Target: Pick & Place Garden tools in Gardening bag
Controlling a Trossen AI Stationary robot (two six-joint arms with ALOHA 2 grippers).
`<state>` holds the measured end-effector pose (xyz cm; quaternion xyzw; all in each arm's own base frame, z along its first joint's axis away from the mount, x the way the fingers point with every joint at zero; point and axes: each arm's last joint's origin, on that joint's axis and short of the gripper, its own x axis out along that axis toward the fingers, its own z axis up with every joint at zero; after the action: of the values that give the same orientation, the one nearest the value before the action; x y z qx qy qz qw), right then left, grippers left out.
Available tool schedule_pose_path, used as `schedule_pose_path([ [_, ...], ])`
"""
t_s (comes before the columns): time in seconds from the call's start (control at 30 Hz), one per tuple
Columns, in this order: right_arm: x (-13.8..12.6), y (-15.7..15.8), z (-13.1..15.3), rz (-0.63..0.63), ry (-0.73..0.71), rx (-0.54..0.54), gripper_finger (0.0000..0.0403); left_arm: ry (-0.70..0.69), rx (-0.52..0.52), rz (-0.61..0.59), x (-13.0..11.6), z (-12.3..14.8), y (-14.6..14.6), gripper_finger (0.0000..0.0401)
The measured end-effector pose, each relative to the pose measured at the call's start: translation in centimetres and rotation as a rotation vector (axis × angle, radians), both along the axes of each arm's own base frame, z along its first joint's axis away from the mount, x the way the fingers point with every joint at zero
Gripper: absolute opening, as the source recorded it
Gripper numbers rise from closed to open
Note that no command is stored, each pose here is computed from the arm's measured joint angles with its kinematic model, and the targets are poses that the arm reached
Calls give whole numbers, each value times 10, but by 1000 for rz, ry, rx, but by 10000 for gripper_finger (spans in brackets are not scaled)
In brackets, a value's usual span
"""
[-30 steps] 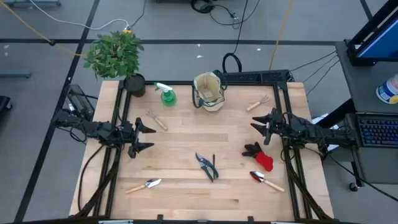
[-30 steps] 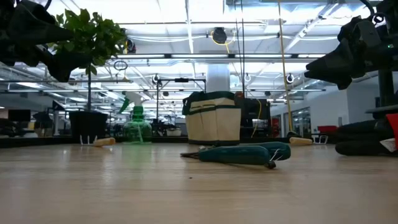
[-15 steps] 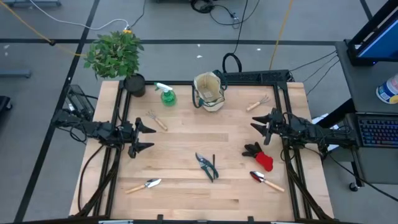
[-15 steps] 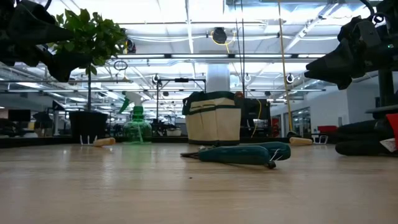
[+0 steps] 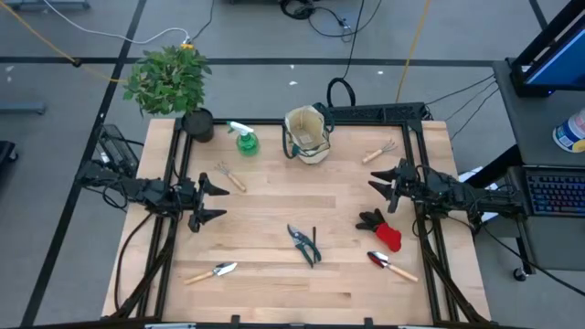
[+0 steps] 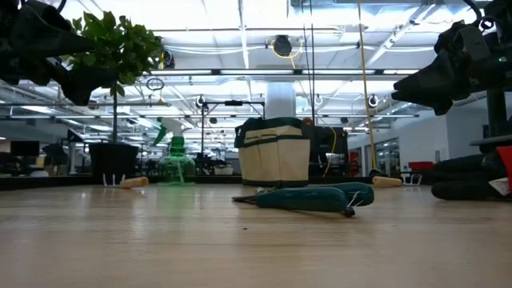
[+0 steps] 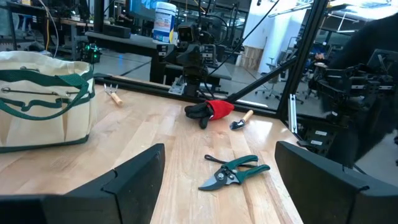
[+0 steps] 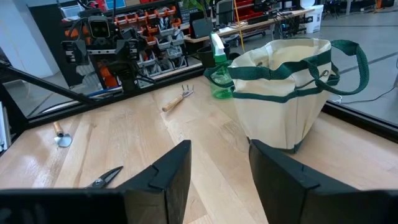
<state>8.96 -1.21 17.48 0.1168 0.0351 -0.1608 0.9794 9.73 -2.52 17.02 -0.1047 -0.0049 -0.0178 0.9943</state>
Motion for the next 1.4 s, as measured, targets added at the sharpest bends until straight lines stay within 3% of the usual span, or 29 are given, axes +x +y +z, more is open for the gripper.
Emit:
schedule_pose_path([
  [1.13,0,0,2,4,-12,-57,155,0,1,0,0,0,0,310],
  [1.4,0,0,3,5,-16,-52,155,0,136,66,0,0,2,310],
])
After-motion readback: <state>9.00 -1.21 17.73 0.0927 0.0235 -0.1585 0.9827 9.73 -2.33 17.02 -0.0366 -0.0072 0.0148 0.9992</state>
